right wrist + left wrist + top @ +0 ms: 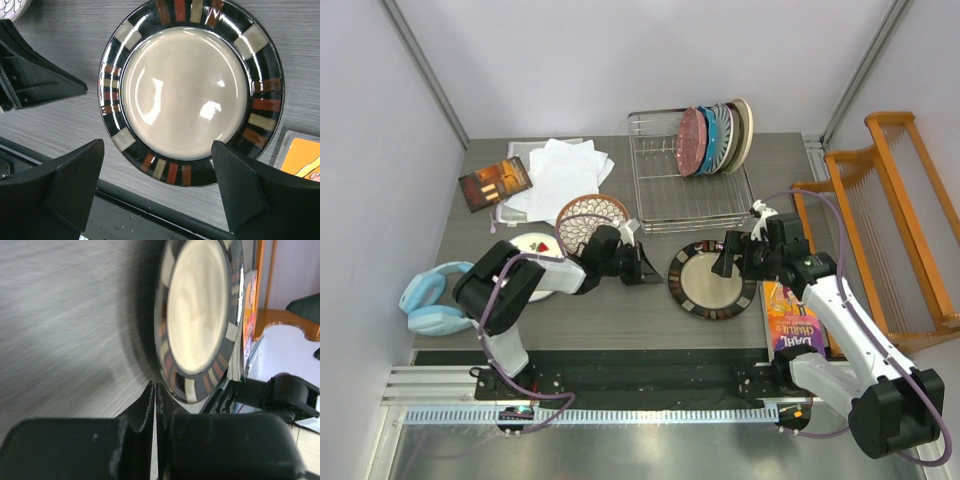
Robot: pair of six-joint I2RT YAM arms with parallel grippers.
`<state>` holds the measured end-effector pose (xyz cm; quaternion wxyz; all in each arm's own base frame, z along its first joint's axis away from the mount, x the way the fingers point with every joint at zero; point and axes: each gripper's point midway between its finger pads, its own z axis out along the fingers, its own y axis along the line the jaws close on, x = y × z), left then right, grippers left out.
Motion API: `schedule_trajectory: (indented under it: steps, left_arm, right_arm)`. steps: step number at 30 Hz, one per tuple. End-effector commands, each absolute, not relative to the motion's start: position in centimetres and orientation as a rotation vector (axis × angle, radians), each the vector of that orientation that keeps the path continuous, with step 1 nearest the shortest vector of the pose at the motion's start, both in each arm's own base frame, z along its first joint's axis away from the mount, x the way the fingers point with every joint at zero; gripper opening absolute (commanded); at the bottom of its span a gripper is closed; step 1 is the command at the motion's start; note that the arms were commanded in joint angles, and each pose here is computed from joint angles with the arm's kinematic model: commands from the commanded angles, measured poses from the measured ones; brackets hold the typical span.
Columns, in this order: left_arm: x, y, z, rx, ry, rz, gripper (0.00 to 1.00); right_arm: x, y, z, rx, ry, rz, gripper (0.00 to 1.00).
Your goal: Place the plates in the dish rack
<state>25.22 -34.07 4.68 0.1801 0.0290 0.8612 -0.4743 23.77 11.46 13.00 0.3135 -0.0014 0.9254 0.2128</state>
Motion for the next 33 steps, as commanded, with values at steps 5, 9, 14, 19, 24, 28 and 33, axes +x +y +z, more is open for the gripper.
schedule_trajectory:
  steps: [5, 9, 14, 19, 24, 28, 33]
  left_arm:
    - [24.3, -29.2, 5.5, 0.153, 2.461, -1.307, 0.35]
    - [23.6, -29.8, 5.3, 0.2, 2.428, -1.284, 0.55]
    - [24.8, -32.3, 4.7, 0.215, 2.39, -1.266, 0.56]
    - [25.5, -34.4, 4.7, 0.19, 2.376, -1.297, 0.53]
    - [24.8, -35.4, 3.2, 0.154, 2.414, -1.29, 0.42]
    - [23.9, -36.7, 2.1, 0.085, 2.462, -1.313, 0.34]
    - [23.9, -38.9, 2.3, 0.075, 2.452, -1.323, 0.33]
  right_arm:
    - [24.5, 12.1, 12.2, 0.031, 2.425, 0.614, 0.94]
    - [24.8, 12.1, 12.3, 0.028, 2.415, 0.614, 0.94]
    - [24.8, 11.9, 12.3, 0.026, 2.41, 0.603, 0.94]
    - [24.7, 11.6, 12.1, 0.043, 2.404, 0.593, 0.95]
    - [24.8, 11.3, 12.3, 0.062, 2.389, 0.586, 0.95]
    - [24.9, 11.0, 12.3, 0.073, 2.382, 0.581, 0.95]
    - [24.9, 11.1, 12.2, 0.07, 2.378, 0.588, 0.95]
